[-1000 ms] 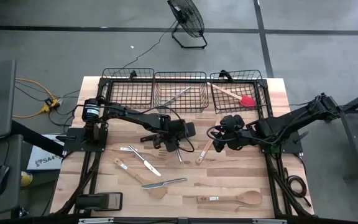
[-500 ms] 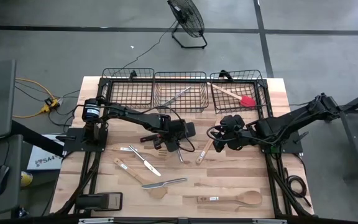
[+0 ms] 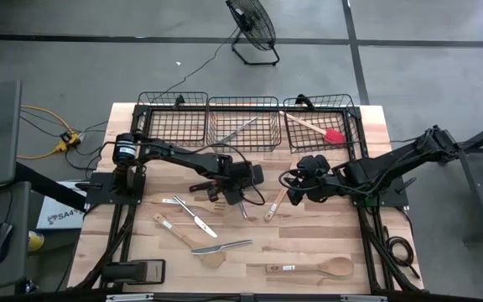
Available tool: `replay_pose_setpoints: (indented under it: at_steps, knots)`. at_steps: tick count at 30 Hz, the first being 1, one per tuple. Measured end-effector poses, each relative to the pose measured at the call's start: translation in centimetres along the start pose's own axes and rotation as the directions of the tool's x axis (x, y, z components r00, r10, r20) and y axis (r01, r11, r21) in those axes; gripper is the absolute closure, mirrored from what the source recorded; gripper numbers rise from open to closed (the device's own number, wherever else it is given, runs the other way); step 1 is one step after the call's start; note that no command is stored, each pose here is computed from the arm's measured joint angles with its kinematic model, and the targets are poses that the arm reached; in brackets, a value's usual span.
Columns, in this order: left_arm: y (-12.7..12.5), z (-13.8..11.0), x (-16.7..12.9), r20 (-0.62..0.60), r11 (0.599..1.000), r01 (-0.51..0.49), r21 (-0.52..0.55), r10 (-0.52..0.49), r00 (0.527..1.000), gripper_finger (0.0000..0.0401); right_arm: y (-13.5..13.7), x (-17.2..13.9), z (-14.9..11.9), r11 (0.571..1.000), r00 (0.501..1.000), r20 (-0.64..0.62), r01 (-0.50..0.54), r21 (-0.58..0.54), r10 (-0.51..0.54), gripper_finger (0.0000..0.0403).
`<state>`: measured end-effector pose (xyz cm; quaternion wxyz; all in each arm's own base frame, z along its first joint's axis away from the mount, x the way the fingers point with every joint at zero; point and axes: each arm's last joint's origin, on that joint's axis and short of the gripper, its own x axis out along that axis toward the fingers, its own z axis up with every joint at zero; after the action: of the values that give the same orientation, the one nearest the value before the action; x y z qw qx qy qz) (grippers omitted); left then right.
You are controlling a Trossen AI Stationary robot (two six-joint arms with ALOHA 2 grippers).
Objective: Pick & Place Kitchen Items
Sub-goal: Put the silver table knife into the middle mesh basket
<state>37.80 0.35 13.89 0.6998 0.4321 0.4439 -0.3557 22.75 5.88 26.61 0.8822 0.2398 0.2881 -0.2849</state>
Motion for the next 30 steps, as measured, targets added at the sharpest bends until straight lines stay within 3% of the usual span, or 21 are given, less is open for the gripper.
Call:
replay_pose_setpoints:
  at_steps: [6,12,19,30]
  knots:
    - [1.0,0.5,-0.8,-0.001,1.000,-0.010,-0.027,0.010,1.000,0.0373,0.0,0.0,0.0,1.000,1.000,0.000,0.000,0.000,0.000,0.0265]
    - [1.5,0.9,-1.8,-0.019,0.998,0.022,-0.062,-0.024,1.000,0.0400,0.2,-0.2,-0.2,1.000,1.000,-0.005,-0.011,-0.010,0.011,0.0265]
    - [1.7,1.0,-2.7,-0.055,0.993,0.070,-0.100,-0.075,0.996,0.0396,0.5,-0.5,-0.6,0.999,1.000,-0.003,-0.024,-0.021,0.024,0.0265]
    - [2.3,1.2,-3.1,-0.082,0.993,0.026,-0.112,-0.036,0.996,0.0399,0.5,-0.6,-0.7,1.000,1.000,-0.002,-0.025,-0.012,0.025,0.0265]
